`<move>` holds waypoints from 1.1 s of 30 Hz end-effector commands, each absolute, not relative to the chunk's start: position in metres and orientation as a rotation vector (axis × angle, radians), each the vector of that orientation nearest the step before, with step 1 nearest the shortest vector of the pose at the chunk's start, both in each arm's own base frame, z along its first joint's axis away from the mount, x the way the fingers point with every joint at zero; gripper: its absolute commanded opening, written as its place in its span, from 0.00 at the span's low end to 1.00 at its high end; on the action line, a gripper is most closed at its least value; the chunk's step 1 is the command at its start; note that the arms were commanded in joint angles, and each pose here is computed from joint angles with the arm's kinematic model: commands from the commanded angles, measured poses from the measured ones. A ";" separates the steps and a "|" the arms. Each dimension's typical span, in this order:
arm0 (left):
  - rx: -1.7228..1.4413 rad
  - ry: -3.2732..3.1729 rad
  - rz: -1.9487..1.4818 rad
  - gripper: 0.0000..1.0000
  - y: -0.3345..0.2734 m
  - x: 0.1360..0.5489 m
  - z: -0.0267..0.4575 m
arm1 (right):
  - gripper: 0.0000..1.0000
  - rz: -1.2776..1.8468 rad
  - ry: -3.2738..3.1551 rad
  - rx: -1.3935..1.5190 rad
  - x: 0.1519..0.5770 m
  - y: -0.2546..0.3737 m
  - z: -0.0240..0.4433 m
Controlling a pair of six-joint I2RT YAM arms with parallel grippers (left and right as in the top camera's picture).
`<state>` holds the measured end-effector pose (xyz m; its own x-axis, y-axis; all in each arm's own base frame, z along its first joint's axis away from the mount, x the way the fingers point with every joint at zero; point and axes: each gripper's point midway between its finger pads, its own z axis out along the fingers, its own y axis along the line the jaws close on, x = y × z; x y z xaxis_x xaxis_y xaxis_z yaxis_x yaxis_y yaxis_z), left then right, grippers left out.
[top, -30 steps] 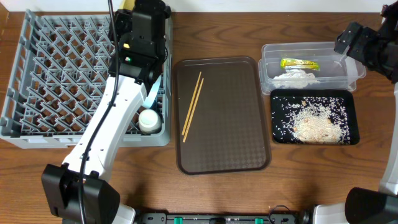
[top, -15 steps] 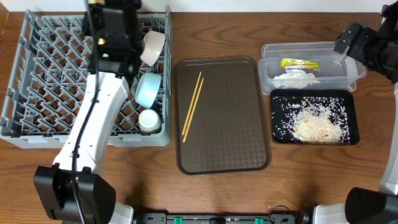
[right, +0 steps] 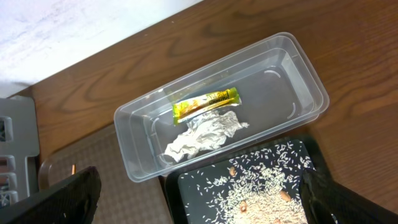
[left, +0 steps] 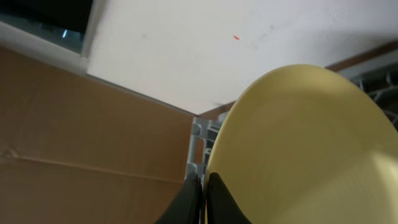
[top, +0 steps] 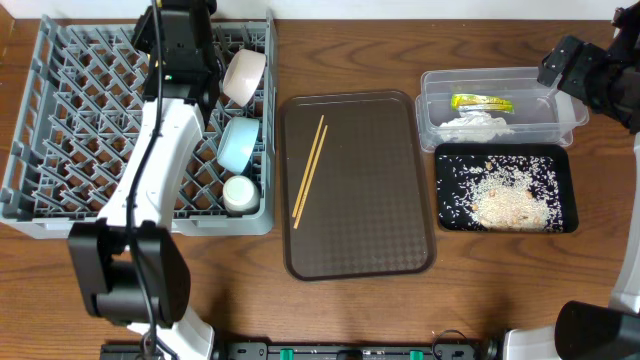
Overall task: Sort waste into correct bins and load items into the dishwasher
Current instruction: 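Lower yellow plate upright into rack slot and open left gripper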
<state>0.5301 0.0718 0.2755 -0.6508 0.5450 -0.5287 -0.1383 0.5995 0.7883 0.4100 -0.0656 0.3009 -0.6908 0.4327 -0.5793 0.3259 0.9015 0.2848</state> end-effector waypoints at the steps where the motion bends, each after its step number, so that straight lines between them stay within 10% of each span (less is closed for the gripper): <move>1: 0.323 2.010 1.115 0.07 0.081 0.535 0.280 | 0.99 0.217 2.387 0.544 0.412 -0.065 0.303; 27: 0.430 2.092 1.042 0.07 0.070 0.558 0.218 | 0.99 0.217 2.387 0.544 0.412 -0.065 0.303; 33: 0.345 2.119 0.990 0.34 0.071 0.560 0.203 | 0.99 0.217 2.387 0.544 0.412 -0.065 0.303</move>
